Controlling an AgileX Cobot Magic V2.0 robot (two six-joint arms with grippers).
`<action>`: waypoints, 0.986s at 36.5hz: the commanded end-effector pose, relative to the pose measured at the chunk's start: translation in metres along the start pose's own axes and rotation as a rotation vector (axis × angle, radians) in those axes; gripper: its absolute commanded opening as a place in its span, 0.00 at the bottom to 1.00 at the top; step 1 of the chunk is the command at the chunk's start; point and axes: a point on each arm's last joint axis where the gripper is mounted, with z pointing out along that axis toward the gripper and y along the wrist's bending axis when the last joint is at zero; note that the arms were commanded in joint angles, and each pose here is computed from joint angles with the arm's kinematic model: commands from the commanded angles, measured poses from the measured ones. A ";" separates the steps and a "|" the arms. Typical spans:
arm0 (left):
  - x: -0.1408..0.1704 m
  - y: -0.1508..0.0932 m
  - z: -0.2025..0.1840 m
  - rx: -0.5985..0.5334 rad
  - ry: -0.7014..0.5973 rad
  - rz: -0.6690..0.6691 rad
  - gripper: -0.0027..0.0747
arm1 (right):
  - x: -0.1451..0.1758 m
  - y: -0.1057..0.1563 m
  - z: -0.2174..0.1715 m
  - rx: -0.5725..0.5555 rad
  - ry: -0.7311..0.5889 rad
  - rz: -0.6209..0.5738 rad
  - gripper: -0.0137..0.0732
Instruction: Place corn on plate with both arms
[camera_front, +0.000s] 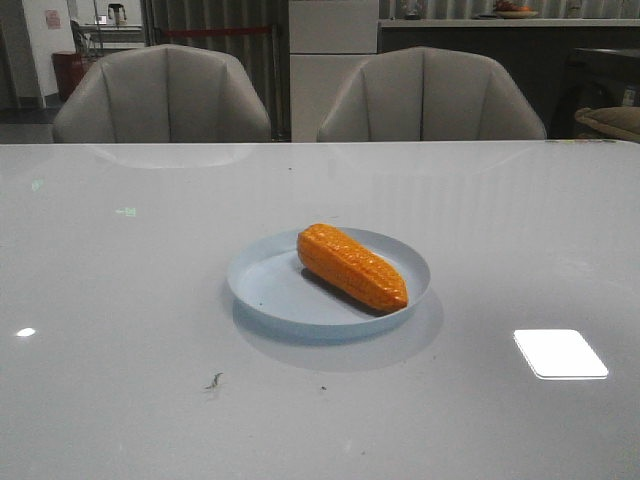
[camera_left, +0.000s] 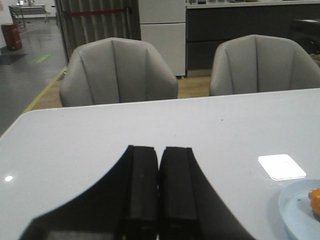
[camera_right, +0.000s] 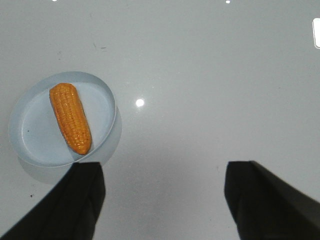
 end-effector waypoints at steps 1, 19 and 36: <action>-0.008 0.004 -0.016 -0.040 -0.155 -0.013 0.16 | -0.015 0.000 -0.008 0.007 -0.113 0.007 0.85; 0.058 0.001 -0.065 -0.091 -0.285 -0.005 0.16 | -0.015 0.000 -0.008 0.007 -0.113 0.007 0.85; 0.078 0.000 -0.071 -0.091 -0.190 -0.009 0.16 | -0.015 0.000 -0.007 0.008 -0.109 0.008 0.85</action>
